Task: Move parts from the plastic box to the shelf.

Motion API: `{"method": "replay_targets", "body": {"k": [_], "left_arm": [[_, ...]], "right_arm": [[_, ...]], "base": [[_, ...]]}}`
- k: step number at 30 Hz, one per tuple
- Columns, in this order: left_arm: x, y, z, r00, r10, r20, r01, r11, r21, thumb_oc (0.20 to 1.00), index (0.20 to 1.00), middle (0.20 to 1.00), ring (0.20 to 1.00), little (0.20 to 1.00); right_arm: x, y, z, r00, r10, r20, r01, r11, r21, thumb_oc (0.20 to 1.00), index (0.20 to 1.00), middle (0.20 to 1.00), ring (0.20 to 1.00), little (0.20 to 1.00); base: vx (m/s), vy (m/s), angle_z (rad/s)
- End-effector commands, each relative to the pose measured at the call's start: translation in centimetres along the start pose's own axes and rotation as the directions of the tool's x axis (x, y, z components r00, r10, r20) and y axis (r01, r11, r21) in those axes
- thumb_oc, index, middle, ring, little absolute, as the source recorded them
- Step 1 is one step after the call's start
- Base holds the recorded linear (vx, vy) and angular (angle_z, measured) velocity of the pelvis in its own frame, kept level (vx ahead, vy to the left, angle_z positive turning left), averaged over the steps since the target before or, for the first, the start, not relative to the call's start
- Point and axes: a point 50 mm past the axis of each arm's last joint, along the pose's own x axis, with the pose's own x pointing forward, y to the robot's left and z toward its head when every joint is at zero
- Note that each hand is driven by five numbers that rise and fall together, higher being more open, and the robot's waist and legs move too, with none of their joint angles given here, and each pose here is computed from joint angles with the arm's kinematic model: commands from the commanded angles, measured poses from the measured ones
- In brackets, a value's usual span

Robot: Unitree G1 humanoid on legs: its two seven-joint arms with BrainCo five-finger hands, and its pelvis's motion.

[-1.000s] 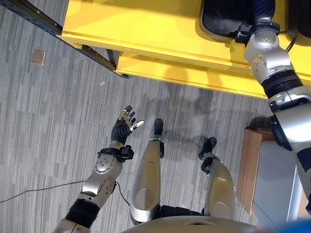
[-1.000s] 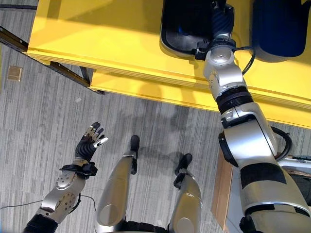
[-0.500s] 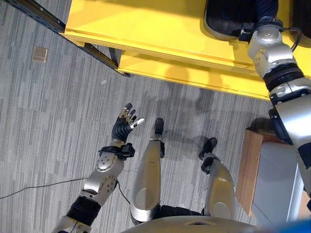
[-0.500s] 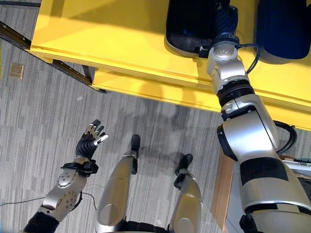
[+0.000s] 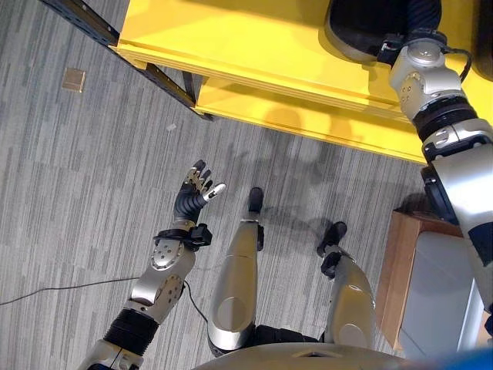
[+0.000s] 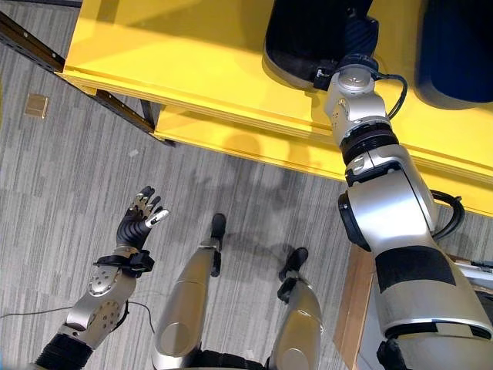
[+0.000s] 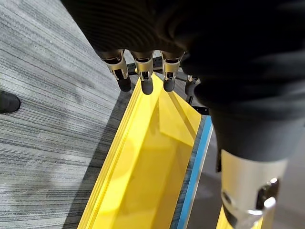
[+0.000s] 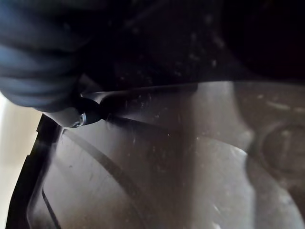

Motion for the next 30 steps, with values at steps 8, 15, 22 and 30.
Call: {"method": "replay_targets", "body": {"k": [8, 15, 22, 30], "left_arm": [[-0.6, -1.2, 0.7, 0.996, -0.079, 0.043, 0.079, 0.997, -0.003, 1.000, 1.000, 1.000, 1.000, 1.000], [-0.5, -1.2, 0.7, 0.996, -0.082, 0.042, 0.082, 0.997, 0.000, 1.000, 1.000, 1.000, 1.000, 1.000], [-0.5, -1.1, 0.7, 0.996, -0.080, 0.039, 0.080, 0.997, -0.002, 1.000, 1.000, 1.000, 1.000, 1.000], [-0.6, -0.9, 0.5, 0.997, -0.077, 0.029, 0.077, 0.997, -0.009, 1.000, 1.000, 1.000, 1.000, 1.000]], "right_arm": [[0.1, 0.5, 5.0, 0.989, 0.005, 0.146, -0.015, 0.998, 0.067, 0.200, 0.200, 0.200, 0.200, 0.200], [0.1, 0.5, 5.2, 0.989, 0.008, 0.150, -0.018, 0.998, 0.061, 0.200, 0.200, 0.200, 0.200, 0.200], [0.1, 0.6, 5.7, 0.987, 0.019, 0.162, -0.033, 0.996, 0.086, 1.000, 1.000, 1.000, 1.000, 1.000], [-0.2, 1.0, 7.0, 0.973, 0.048, 0.225, -0.069, 0.994, 0.086, 1.000, 1.000, 1.000, 1.000, 1.000]], "base": [[0.00, 0.007, 0.06], [0.00, 0.000, 0.00], [0.00, 0.000, 0.00], [0.00, 0.000, 0.00]]}}
